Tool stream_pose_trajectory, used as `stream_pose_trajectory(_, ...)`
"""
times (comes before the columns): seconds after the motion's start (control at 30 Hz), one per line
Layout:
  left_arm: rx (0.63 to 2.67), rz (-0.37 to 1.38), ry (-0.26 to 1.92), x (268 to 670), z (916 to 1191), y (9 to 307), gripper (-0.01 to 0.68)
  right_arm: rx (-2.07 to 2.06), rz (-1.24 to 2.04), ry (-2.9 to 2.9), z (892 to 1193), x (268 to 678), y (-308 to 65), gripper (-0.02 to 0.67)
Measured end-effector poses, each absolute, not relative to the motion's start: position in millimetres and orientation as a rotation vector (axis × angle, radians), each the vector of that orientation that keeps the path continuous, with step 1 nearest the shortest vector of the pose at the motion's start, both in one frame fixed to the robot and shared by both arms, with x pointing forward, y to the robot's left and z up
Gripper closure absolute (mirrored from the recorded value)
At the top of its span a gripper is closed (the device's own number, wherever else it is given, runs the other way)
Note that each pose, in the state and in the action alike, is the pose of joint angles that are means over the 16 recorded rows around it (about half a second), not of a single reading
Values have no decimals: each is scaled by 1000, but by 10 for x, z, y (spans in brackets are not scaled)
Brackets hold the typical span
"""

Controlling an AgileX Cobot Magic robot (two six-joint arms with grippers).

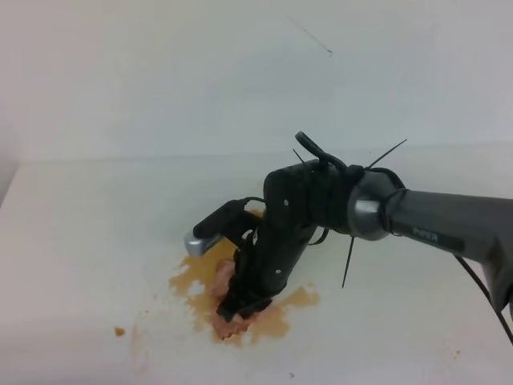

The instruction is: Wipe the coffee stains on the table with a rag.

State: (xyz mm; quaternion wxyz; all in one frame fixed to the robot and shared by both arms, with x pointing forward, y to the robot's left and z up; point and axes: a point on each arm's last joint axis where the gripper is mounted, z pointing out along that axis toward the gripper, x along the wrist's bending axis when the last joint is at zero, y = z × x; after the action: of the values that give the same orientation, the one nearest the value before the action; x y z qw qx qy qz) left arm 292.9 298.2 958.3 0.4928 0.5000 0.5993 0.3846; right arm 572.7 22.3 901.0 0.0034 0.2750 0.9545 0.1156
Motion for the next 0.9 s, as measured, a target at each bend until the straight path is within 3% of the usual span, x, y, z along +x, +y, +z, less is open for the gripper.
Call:
stream_pose_trajectory(0.23, 1213, 933, 1455, 2928, 9536, 2982, 674, 781, 399, 2842, 9600, 5898, 122, 550)
stream_pose_trajectory(0.5, 1212, 934, 1453, 2926, 9517, 2982, 674, 807, 442, 2721, 10194, 6012, -266, 550)
stream_pose_trajectory(0.67, 1212, 934, 1453, 2927, 9550, 2982, 673, 885, 468, 2736, 10170, 6017, -518, 550)
stream_pose_trajectory(0.9, 1213, 933, 1454, 2929, 9583, 2982, 672, 998, 488, 2781, 9759, 5976, -719, 550)
